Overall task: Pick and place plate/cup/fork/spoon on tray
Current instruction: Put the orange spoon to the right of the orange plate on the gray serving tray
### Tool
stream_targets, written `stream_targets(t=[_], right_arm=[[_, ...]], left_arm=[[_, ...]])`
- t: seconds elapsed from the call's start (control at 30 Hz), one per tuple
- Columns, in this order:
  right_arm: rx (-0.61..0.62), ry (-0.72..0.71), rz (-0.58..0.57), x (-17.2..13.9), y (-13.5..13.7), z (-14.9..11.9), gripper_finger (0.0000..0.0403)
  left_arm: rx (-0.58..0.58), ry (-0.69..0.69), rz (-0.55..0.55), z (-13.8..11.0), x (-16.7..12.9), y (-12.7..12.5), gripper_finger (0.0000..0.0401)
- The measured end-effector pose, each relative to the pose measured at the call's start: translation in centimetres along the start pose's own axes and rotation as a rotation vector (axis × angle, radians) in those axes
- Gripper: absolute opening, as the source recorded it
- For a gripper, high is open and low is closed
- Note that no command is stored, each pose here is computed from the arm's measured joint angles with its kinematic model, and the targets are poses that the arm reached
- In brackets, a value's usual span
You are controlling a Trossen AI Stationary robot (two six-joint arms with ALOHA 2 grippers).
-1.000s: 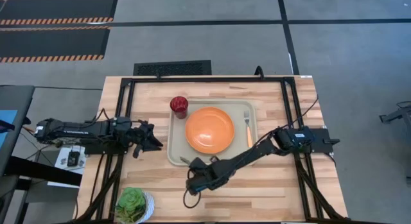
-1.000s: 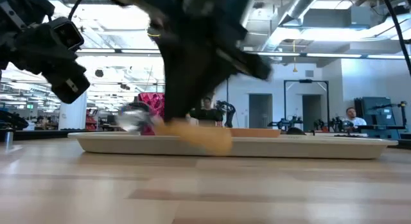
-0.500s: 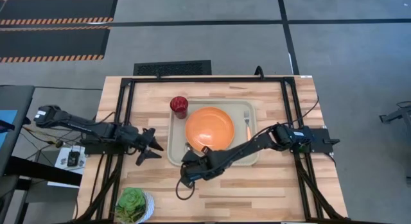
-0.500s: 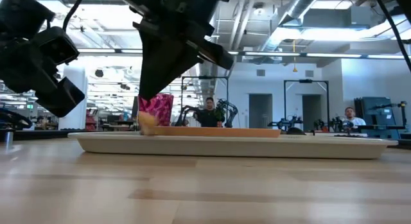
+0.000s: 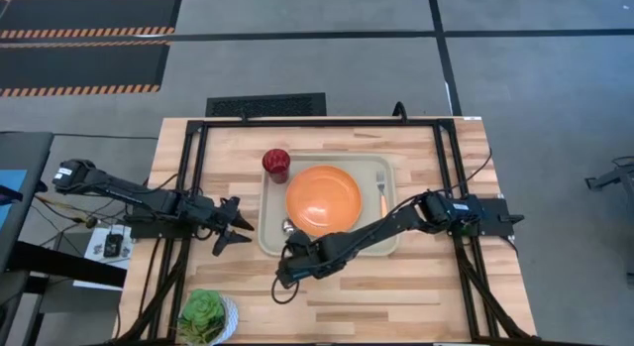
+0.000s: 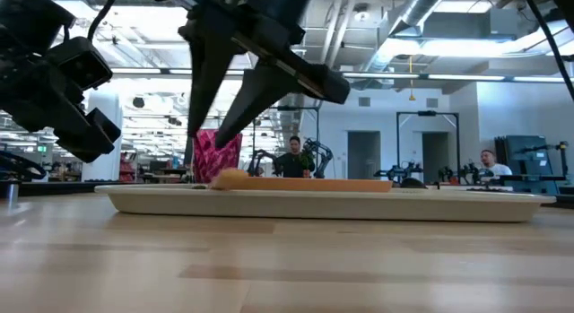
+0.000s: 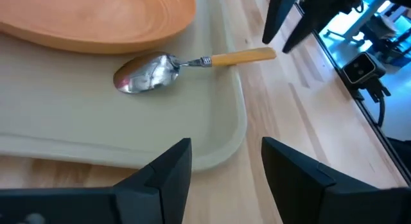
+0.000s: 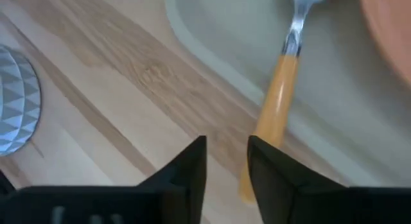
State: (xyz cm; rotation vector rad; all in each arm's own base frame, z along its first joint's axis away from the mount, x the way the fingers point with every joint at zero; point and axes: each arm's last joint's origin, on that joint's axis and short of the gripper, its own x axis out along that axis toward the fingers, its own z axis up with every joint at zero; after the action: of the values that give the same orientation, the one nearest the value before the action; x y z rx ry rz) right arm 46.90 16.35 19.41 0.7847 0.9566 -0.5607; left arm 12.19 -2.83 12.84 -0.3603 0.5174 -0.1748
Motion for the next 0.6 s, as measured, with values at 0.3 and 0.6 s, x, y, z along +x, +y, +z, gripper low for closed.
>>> stream_targets(t=[0.3, 0.6], right_arm=[[0.081, 0.040, -0.072, 0.1, -0.5, -1.6, 0.0196], [0.092, 0.016, -0.111, 0.1, -0.9, -1.5, 0.0187]], left_arm=[[-0.010, 0.012, -0.003, -0.1, 0.0, 0.0, 0.0176], [-0.001, 0.011, 0.000, -0.1, 0.0, 0.0, 0.0176]])
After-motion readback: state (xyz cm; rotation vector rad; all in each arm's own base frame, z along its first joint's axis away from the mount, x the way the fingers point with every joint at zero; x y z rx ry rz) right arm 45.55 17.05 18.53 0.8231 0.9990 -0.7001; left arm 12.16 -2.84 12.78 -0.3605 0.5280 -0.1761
